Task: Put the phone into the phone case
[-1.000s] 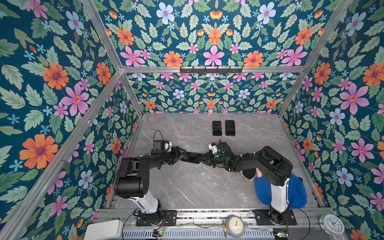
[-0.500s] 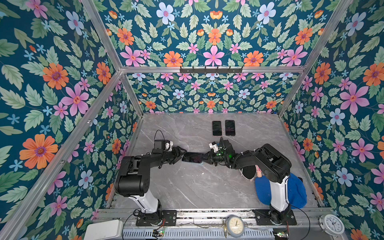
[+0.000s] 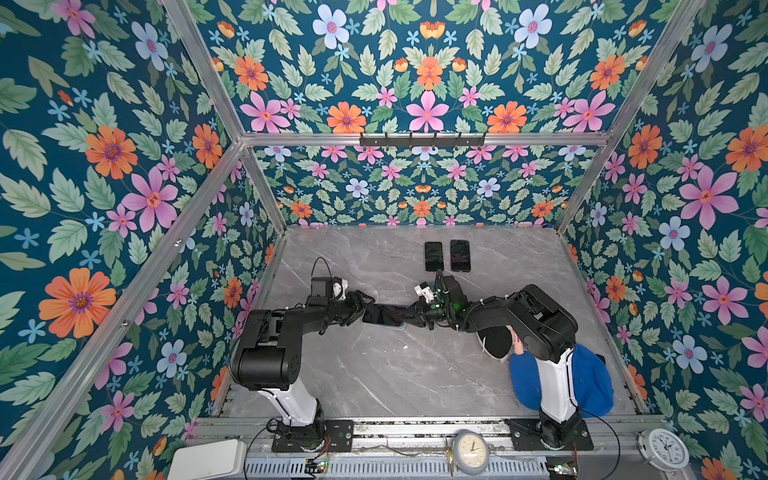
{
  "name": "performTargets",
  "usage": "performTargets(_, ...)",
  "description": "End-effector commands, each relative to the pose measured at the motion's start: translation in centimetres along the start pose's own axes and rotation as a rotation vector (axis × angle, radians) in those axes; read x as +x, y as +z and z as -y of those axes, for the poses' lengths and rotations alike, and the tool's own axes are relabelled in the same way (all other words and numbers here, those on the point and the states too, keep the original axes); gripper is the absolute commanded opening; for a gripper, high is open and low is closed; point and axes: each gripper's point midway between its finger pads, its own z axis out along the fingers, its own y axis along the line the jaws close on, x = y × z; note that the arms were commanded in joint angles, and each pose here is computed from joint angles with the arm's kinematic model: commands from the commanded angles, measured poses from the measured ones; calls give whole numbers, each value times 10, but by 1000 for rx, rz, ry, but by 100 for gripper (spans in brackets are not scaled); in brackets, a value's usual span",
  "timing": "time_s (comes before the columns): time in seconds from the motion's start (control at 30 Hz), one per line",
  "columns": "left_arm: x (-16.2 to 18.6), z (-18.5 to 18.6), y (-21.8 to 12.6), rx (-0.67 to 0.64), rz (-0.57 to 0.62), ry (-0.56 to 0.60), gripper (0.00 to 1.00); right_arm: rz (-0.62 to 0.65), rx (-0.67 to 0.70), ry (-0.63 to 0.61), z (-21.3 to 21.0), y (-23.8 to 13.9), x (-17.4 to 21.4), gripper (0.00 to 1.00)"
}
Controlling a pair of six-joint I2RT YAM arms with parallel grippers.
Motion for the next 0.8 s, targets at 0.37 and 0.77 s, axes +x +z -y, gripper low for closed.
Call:
performTargets(0.37, 21, 12, -3, 35, -35, -9, 70, -12, 240, 121, 46, -7, 13, 11)
performTargets(0.77, 24, 8, -6, 16, -37, -4, 70, -19, 326, 84, 29, -19, 17, 44)
